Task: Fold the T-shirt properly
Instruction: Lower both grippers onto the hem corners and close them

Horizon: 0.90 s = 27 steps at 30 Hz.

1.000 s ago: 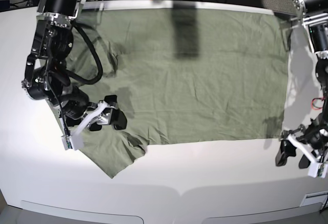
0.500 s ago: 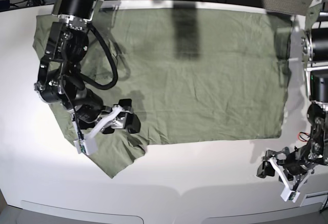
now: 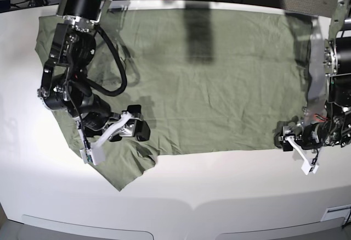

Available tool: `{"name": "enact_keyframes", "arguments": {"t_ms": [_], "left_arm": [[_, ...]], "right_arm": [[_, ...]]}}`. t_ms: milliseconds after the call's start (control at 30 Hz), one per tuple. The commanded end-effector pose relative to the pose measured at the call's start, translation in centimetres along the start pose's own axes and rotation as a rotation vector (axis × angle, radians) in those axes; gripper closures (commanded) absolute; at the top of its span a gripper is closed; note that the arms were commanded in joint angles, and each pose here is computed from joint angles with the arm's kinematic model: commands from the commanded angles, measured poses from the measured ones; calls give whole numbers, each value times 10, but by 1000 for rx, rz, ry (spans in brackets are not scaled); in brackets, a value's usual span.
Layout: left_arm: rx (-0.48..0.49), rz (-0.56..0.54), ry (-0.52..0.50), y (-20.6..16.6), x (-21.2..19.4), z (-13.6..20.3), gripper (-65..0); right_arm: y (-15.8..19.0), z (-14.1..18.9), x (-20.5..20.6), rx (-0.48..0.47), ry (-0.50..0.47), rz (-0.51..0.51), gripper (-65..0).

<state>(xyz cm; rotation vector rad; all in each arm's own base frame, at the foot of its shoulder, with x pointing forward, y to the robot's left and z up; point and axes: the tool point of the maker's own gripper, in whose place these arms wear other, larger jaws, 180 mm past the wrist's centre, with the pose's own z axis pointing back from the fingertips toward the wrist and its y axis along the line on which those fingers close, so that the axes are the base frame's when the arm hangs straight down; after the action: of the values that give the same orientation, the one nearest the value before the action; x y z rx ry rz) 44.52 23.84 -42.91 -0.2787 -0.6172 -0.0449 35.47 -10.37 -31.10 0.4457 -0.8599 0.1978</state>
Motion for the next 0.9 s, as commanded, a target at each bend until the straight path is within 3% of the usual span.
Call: {"name": "enact_keyframes", "arguments": {"t_ms": [0, 533, 667, 867], "left_arm": [[1, -6, -61, 2, 24, 7, -455], [73, -115, -153, 19, 40, 13, -455], [30, -22, -111, 14, 18, 8, -455], [-24, 8, -56, 5, -26, -2, -455]], "right_arm": [[4, 3, 18, 15, -49, 24, -475], [4, 3, 13, 16, -21, 25, -475], [4, 3, 10, 15, -6, 26, -475], [4, 3, 9, 15, 4, 27, -475]]}}
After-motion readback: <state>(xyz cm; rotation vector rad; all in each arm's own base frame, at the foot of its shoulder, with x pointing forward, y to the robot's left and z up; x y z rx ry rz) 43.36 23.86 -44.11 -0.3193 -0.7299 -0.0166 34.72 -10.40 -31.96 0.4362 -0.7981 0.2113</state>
